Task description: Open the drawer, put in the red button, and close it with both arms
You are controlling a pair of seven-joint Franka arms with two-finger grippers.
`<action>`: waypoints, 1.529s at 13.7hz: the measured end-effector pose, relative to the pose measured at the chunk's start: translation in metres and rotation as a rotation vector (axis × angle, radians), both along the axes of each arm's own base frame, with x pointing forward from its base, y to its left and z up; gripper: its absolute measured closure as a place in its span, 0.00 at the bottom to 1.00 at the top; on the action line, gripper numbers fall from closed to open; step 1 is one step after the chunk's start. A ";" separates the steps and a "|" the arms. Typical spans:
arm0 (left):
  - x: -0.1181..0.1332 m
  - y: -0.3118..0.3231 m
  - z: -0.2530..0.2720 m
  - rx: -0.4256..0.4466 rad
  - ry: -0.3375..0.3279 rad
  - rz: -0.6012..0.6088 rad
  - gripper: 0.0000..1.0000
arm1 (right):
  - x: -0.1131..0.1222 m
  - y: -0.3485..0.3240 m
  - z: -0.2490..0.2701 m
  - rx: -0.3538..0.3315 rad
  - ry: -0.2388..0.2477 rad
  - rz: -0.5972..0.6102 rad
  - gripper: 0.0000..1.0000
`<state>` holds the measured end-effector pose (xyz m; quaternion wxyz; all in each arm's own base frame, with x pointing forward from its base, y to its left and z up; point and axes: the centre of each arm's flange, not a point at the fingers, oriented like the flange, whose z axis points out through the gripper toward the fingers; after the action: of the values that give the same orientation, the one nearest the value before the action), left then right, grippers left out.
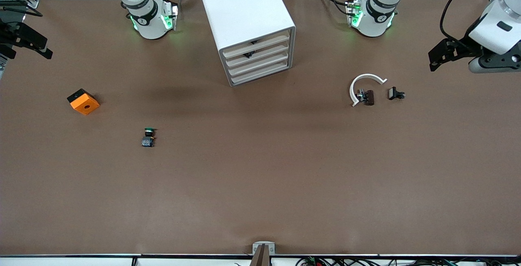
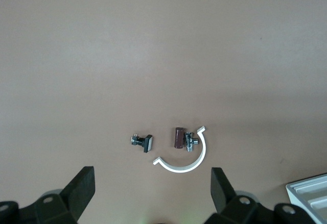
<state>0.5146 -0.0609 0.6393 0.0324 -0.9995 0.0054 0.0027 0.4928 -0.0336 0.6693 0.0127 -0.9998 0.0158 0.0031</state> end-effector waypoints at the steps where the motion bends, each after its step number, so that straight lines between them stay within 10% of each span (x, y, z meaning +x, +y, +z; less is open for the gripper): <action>1: -0.001 0.002 0.000 -0.007 0.002 0.000 0.00 | 0.000 0.000 0.000 0.000 0.000 0.001 0.00; 21: -0.010 0.017 0.010 -0.064 0.011 -0.008 0.00 | 0.000 -0.002 -0.001 0.001 0.002 -0.002 0.00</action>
<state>0.5047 -0.0441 0.6493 0.0004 -0.9999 0.0096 0.0080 0.4928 -0.0355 0.6684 0.0130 -0.9998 0.0170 0.0039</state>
